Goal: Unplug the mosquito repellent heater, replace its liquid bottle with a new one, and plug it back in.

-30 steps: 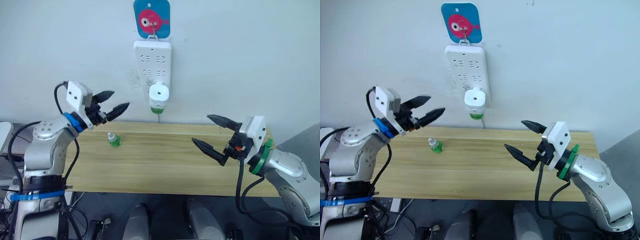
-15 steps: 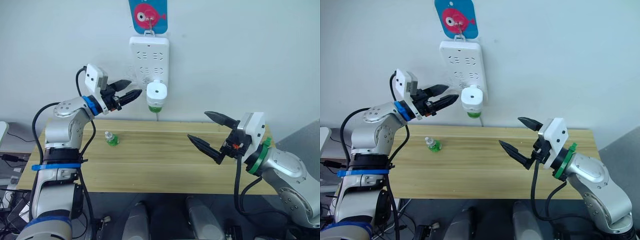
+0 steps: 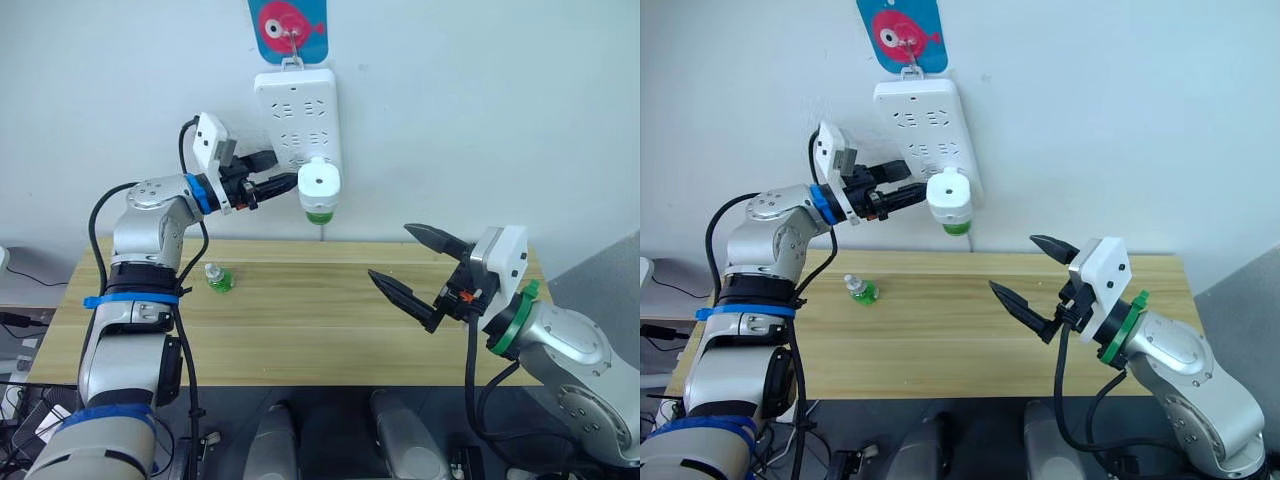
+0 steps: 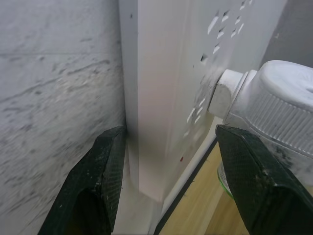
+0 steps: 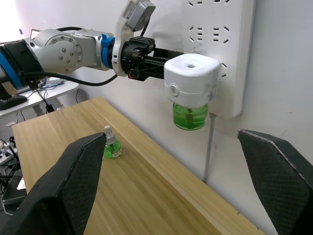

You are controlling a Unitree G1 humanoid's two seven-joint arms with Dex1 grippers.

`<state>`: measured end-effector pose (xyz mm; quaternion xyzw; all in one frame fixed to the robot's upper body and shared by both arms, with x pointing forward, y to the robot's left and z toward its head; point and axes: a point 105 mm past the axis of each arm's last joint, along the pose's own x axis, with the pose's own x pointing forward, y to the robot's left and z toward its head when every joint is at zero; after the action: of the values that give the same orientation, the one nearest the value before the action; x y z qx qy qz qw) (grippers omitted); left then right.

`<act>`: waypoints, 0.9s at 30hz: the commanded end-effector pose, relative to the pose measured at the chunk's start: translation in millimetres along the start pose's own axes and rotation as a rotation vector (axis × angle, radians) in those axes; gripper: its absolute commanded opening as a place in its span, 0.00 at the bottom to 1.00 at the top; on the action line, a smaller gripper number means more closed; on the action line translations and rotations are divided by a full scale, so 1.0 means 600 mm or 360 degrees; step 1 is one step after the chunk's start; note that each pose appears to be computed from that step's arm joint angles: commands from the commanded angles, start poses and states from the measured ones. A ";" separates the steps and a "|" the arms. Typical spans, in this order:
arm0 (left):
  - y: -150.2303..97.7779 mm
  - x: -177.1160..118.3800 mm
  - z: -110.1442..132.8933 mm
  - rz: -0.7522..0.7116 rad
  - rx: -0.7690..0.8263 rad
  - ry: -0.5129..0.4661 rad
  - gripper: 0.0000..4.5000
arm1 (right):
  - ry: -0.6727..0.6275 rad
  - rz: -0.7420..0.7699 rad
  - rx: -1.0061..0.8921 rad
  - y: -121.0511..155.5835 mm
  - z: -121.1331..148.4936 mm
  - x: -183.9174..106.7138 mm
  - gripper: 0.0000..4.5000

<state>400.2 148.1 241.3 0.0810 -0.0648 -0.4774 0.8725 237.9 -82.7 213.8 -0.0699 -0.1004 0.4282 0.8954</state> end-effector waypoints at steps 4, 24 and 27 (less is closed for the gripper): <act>-0.017 0.021 0.034 -0.0140 0.0071 -0.0092 0.68 | -0.0085 0.0021 -0.0022 0.014 0.023 0.001 1.00; -0.010 0.004 0.019 -0.0062 0.0064 -0.0043 0.29 | -0.0065 -0.0302 -0.0175 0.002 0.045 0.099 1.00; -0.012 0.006 0.019 -0.0063 0.0064 -0.0044 0.29 | -0.0076 -0.0410 -0.0158 -0.013 0.050 0.116 1.00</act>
<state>394.5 137.6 245.5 0.0850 -0.0741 -0.5056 0.8554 276.9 -29.3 245.7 -0.0898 -0.1356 0.3290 0.9302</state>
